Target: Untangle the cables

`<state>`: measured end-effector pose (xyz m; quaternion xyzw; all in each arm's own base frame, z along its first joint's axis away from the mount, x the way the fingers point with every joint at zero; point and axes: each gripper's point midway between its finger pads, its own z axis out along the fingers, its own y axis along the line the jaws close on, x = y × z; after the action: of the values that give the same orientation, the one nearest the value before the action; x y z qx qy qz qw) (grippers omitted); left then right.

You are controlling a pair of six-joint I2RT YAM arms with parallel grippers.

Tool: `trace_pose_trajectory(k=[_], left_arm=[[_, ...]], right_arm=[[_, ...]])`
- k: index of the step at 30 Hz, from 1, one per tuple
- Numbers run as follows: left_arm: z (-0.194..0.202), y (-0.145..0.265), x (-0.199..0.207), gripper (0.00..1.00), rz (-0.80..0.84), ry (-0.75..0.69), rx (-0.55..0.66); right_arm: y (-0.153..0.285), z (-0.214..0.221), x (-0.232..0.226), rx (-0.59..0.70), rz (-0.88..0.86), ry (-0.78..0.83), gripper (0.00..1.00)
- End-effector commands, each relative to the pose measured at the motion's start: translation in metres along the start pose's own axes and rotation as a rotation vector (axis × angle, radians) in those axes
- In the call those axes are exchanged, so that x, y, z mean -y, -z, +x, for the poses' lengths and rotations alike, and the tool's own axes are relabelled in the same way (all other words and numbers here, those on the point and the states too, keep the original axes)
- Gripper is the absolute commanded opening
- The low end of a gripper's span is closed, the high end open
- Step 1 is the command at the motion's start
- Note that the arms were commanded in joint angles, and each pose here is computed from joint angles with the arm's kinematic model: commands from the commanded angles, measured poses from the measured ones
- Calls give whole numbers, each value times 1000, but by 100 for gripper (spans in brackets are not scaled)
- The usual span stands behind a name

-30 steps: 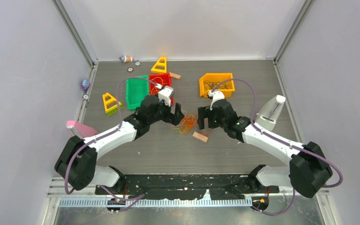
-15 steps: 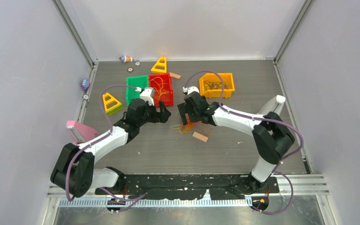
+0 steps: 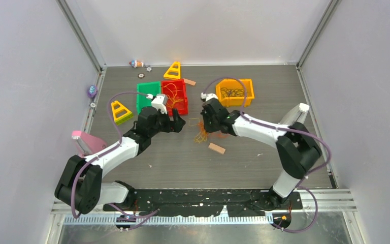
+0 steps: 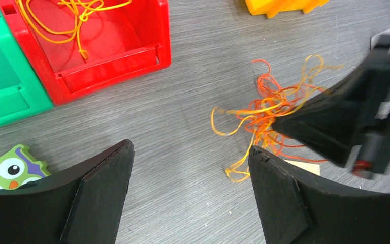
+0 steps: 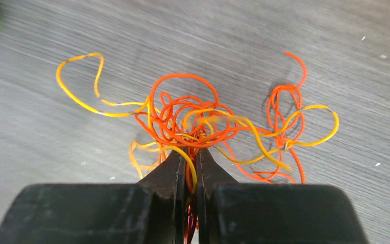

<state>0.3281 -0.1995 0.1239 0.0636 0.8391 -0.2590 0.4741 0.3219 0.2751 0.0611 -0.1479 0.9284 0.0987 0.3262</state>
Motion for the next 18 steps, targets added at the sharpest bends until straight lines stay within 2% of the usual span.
trace_pose_trajectory(k=[1, 4, 10, 15, 18], left_arm=[[-19, 1, 16, 83, 73, -10, 73], [-22, 4, 21, 83, 102, -15, 96], [-24, 8, 35, 83, 187, -24, 128], [-26, 18, 65, 83, 374, -40, 171], [-37, 32, 84, 82, 488, -48, 254]], right_arm=[[57, -65, -10, 203, -184, -142, 5], [85, -79, -18, 226, -337, -235, 5], [123, -107, -14, 289, -503, -372, 5], [141, -122, -20, 298, -609, -426, 5], [142, -121, -21, 299, -626, -439, 5]])
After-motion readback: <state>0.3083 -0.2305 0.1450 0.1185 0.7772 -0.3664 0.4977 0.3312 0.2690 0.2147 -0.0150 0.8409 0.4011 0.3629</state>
